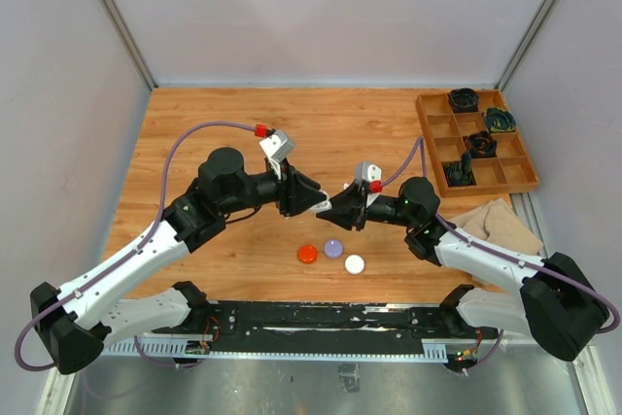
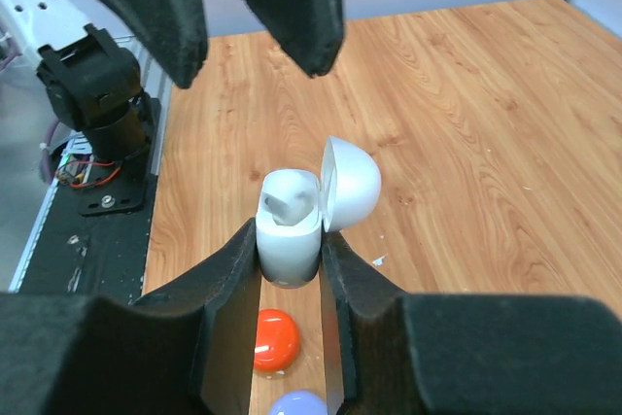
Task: Insert the wireless bluetooth earbuds into the charging case
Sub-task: Place the earbud in the charging case, then move the earbud to the center of the board.
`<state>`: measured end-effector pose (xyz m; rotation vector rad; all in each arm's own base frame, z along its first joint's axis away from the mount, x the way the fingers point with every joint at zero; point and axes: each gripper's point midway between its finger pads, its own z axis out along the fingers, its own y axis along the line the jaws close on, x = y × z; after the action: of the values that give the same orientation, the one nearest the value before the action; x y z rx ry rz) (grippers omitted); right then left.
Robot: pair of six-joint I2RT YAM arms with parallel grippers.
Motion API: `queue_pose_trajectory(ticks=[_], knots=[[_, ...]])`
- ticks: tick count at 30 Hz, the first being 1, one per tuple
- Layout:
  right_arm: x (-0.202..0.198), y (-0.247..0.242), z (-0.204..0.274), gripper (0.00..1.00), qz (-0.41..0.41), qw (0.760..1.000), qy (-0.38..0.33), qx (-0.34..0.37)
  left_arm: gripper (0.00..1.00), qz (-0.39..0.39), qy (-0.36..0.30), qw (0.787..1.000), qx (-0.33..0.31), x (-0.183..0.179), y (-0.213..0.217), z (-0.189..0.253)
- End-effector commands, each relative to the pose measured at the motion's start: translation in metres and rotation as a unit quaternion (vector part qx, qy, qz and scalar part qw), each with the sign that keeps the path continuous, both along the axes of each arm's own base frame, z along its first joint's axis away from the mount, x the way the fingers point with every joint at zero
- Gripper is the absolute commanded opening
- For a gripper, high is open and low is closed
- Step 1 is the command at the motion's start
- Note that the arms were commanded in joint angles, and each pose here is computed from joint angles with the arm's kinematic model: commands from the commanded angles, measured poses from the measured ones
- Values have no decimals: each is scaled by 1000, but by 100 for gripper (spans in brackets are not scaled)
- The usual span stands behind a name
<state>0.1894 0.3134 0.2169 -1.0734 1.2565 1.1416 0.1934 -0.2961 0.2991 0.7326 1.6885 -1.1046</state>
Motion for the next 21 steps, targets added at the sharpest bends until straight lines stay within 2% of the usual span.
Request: queue_pose_trajectory(ticks=[1, 14, 17, 21], knots=[[16, -2, 22, 8, -32, 999, -18, 24, 40, 19, 25, 999, 11, -2, 7, -7], [25, -6, 17, 8, -60, 998, -18, 18, 40, 55, 46, 997, 28, 6, 14, -22], [43, -18, 5, 7, -126, 992, -4, -6, 42, 86, 44, 995, 20, 12, 20, -22], [68, -50, -17, 8, -245, 968, 14, -53, 47, 131, 52, 990, 24, 28, 24, -31]])
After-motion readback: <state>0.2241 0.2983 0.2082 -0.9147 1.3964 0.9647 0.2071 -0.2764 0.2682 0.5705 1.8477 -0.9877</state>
